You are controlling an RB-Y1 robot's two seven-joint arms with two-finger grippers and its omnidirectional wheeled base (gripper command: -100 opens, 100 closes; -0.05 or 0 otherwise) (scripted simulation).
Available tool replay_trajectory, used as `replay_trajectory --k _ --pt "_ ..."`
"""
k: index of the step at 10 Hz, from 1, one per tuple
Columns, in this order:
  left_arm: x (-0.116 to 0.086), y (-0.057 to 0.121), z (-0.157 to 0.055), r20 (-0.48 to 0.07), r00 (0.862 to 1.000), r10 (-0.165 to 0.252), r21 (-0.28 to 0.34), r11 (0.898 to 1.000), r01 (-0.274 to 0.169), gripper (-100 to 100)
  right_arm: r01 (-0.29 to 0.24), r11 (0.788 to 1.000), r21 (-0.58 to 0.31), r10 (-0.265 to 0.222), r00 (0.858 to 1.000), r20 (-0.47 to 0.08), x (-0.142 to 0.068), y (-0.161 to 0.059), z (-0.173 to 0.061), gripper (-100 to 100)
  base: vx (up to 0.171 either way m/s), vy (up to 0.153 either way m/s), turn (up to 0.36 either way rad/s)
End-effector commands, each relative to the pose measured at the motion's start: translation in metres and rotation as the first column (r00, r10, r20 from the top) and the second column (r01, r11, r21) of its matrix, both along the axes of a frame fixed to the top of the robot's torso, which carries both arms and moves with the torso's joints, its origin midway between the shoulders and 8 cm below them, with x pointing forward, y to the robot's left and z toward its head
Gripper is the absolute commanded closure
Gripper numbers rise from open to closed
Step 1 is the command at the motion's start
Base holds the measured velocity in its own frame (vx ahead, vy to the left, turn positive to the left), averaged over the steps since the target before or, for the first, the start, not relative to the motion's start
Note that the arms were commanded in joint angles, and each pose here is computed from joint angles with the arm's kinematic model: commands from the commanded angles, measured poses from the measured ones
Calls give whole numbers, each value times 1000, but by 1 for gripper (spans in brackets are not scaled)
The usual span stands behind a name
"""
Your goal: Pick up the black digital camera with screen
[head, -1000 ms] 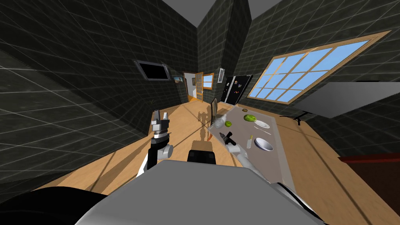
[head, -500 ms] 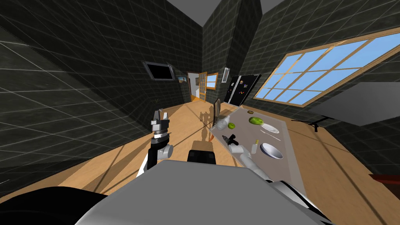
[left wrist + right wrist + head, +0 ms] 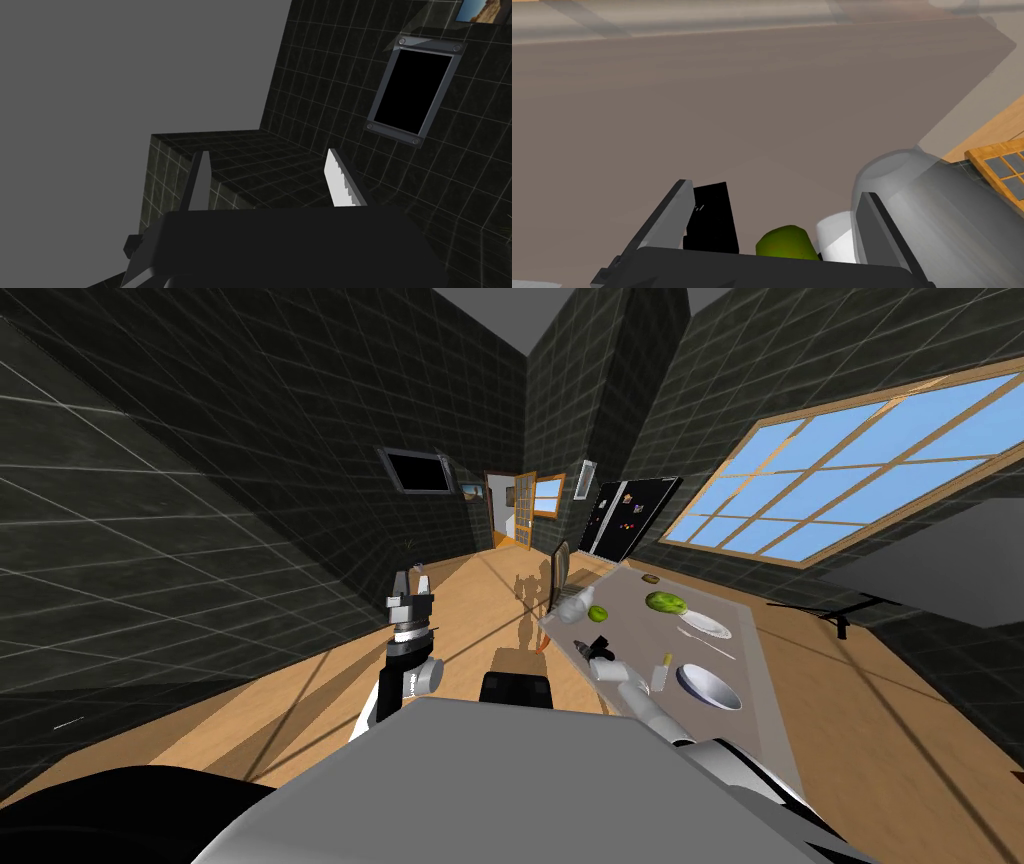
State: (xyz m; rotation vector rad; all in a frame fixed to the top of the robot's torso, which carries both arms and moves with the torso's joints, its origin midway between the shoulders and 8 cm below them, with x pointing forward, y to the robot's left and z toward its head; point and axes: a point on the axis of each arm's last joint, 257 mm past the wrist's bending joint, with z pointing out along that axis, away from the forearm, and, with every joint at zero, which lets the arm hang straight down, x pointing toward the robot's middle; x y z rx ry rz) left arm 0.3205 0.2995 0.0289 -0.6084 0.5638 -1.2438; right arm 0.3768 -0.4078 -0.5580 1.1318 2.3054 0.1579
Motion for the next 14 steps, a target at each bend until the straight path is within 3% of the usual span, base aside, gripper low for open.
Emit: replay_trajectory --k 1,2,4,6,7,9,11,13,14 --pt "0 0 0 0 1000 0 0 1000 0 0 29 999 -18 -30 997 -71 -16 -22 -7 -100 31 -14 196" --pt "0 0 0 0 1000 0 0 1000 0 0 32 999 -20 -34 996 -83 -20 -24 -10 -100 30 -18 84" --pt "0 0 0 0 1000 0 0 1000 0 0 77 996 -42 -83 982 -169 -41 -58 -13 -100 42 -25 202" --pt "0 0 0 0 1000 0 0 1000 0 0 89 995 -48 -97 976 -197 -53 -63 -19 -100 23 -20 38" --pt "0 0 0 0 1000 0 0 1000 0 0 109 992 -55 -119 966 -231 -61 -77 -17 -100 20 -8 150" --pt "0 0 0 0 1000 0 0 1000 0 0 118 991 -60 -129 961 -245 -68 -81 -20 -100 19 -12 39" --pt "0 0 0 0 1000 0 0 1000 0 0 174 982 -80 -190 929 -318 -94 -111 -19 -100 37 -15 170" --pt "0 0 0 0 1000 0 0 1000 0 0 174 982 -80 -190 927 -322 -95 -111 -19 -100 25 -28 33" --pt "0 0 0 0 1000 0 0 1000 0 0 196 977 -84 -213 914 -346 -103 -122 -16 -100 27 -18 123"
